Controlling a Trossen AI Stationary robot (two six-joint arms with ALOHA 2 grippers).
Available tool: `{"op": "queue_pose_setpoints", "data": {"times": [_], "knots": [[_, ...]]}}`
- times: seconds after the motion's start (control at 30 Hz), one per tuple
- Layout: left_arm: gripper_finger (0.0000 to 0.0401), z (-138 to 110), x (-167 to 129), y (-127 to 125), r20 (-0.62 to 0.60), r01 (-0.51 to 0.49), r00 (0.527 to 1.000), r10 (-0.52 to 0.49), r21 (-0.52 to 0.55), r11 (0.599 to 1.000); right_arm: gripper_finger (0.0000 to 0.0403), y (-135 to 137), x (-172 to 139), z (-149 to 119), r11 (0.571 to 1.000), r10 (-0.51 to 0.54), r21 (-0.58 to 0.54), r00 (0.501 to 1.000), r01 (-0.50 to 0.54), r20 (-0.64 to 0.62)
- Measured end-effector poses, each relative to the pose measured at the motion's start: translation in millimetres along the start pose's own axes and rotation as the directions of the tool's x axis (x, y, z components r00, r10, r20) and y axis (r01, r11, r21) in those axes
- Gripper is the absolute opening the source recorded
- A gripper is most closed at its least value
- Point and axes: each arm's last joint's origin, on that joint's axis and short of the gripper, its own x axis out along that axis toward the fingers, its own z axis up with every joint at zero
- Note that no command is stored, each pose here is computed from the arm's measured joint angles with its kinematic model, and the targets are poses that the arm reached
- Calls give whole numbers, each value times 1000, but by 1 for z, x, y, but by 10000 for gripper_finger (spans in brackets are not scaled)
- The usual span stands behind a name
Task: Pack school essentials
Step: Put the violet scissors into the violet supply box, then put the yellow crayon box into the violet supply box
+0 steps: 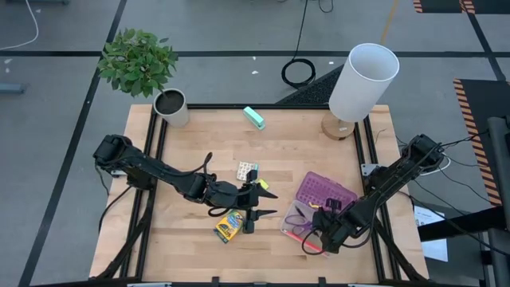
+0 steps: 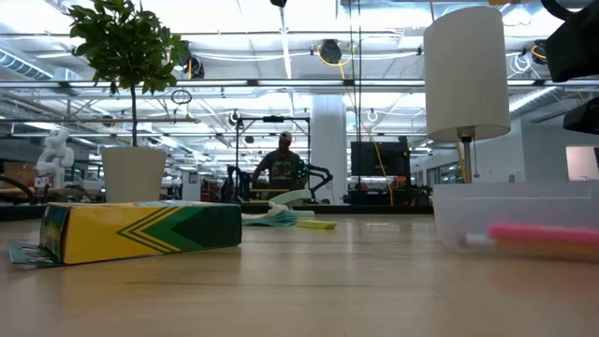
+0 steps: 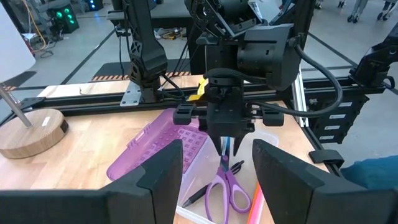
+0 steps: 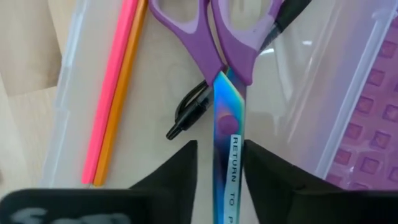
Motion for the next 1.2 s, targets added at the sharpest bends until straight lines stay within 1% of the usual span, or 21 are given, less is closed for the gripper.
{"op": "queue_pose_setpoints", "data": {"times": [0.13,0.27,0.4,0.5,0.6,0.7,0.77,0.83,0.9,1.0,1.07,1.13,1.2], "knots": [[198,0,0,0,0,0,1000,0,-2,1000,155,0,0,0,1000,4,-7,1000,-4,0],[198,0,0,0,0,0,1000,0,-2,1000,174,0,-3,0,999,14,-30,1000,-14,5],[198,0,0,0,-2,0,1000,0,-1,1000,176,-1,-15,1,997,54,-57,998,-52,35],[198,-3,0,0,-31,-2,1000,3,10,1000,170,-3,-28,2,994,95,-68,993,-90,76],[198,-8,0,1,-85,-35,996,36,14,999,163,-4,-42,1,993,96,-90,980,-81,176],[198,-16,-2,4,-160,-114,981,113,3,993,155,-4,-55,-1,991,58,-133,942,-15,331],[198,-22,-3,6,-211,-170,963,165,-4,986,152,-3,-61,-3,987,32,-153,904,37,425],[198,-28,-5,5,-264,-199,946,189,-11,980,149,0,-66,-4,982,22,-175,867,75,498],[198,-33,-8,1,-308,-213,931,196,-22,977,148,2,-68,-4,973,28,-210,847,99,530],[198,-39,-13,-10,-359,-228,915,185,-79,971,148,5,-69,-3,960,49,-256,829,116,558],[198,-48,-14,-22,-393,-241,901,182,-105,965,148,7,-67,-2,951,75,-287,815,115,574],[198,-59,-17,-39,-433,-244,884,175,-109,964,148,9,-64,-1,940,105,-321,795,117,597],[198,-65,-19,-54,-443,-252,882,161,-155,955,148,10,-59,-1,927,142,-355,769,117,624]]}}
